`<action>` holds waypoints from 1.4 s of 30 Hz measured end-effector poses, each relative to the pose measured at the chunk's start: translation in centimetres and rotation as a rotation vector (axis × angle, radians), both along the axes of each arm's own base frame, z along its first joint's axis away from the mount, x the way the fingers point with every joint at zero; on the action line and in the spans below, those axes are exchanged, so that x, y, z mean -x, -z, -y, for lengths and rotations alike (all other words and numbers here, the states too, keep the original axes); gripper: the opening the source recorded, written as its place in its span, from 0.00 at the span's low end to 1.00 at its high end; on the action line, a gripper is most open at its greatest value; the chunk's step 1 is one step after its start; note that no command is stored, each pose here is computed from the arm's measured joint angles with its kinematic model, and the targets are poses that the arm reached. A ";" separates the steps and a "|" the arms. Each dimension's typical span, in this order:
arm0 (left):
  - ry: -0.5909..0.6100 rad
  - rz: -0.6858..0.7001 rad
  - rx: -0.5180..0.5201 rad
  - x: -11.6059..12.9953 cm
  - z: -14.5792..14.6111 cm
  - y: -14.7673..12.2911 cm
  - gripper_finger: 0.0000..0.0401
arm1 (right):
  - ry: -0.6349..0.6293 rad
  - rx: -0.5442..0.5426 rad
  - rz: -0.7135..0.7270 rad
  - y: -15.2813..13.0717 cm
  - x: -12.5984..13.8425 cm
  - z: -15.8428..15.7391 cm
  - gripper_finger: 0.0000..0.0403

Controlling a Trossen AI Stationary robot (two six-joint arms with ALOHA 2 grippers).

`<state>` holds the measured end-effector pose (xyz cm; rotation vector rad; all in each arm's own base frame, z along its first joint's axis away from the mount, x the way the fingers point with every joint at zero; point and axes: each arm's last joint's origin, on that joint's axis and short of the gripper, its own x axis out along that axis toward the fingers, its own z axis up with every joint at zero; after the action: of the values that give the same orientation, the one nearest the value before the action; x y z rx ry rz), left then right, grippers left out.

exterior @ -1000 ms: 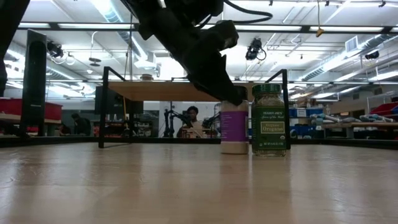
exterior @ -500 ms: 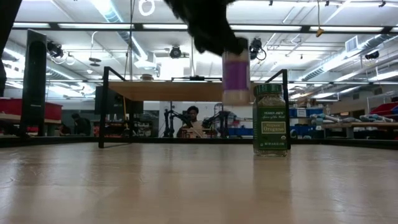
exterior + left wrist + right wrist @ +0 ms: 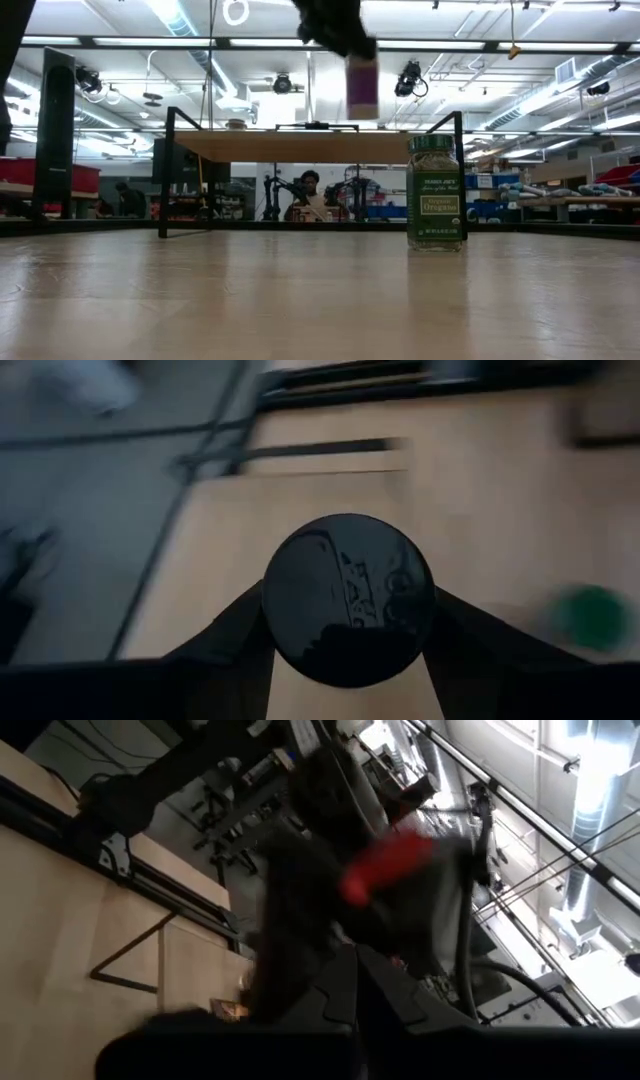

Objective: Shelf spices
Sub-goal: Put the purple seasoning bottle on the shelf

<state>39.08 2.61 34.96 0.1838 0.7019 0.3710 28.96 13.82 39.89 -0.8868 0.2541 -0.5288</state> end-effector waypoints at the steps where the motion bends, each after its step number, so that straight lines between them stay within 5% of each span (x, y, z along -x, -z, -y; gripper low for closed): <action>1: -0.047 0.007 0.003 0.1 -1.0 0.0 0.50 | -0.004 -0.001 0.002 0.0 0.1 -0.1 0.00; 17: -0.491 0.162 0.128 2.5 -12.7 0.0 0.49 | -0.009 0.020 -0.004 -0.1 0.7 -1.2 0.00; 42: -0.478 0.064 0.225 2.5 -12.9 1.6 0.51 | -0.009 0.019 -0.003 -0.1 0.7 -1.2 0.00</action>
<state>36.53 15.52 33.37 -0.2139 0.7156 0.7458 28.23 15.05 40.03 -0.9072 0.2484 -0.5222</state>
